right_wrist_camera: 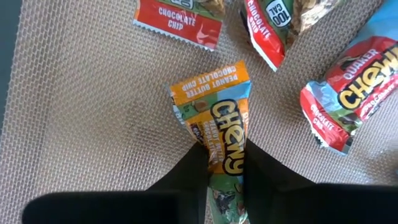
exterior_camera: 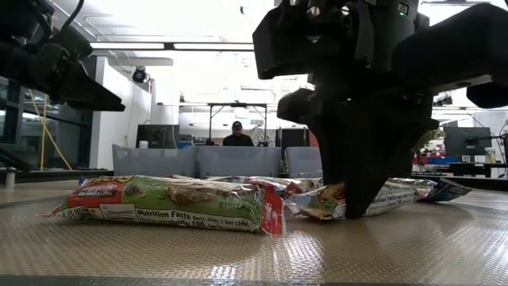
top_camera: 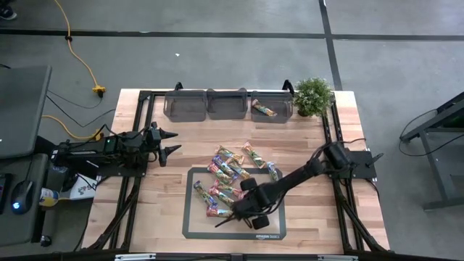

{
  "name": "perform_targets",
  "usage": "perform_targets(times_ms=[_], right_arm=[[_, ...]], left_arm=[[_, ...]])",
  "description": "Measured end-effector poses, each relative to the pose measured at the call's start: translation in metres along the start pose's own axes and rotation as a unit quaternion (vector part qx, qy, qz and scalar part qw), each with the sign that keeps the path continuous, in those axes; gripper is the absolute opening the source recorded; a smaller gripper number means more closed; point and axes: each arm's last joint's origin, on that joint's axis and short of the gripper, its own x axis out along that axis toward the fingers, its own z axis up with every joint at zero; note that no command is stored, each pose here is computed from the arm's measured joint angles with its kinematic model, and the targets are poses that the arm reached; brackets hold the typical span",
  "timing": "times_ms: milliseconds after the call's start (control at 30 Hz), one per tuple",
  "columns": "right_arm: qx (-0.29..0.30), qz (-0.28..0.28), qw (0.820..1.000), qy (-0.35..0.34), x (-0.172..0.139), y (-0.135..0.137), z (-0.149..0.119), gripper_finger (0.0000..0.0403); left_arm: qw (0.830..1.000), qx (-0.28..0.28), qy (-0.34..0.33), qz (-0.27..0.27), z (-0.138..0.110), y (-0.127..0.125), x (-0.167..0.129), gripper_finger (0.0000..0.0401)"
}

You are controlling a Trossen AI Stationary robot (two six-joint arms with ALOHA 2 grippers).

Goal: Pick and place Granola Bars by type
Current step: Put the yellow granola bar into the right black bin

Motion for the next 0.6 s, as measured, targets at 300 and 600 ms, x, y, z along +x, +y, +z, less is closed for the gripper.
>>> perform_targets(times_ms=[300,600], right_arm=[[0.010,-0.012,1.000,0.000,-0.014,0.000,0.010,0.0057],[0.017,-0.013,1.000,0.000,-0.029,0.000,0.016,0.0057]], left_arm=[[1.000,0.000,0.000,0.000,0.000,0.000,0.000,0.0243],[1.000,0.000,0.000,0.000,0.000,0.000,0.000,0.0243]])
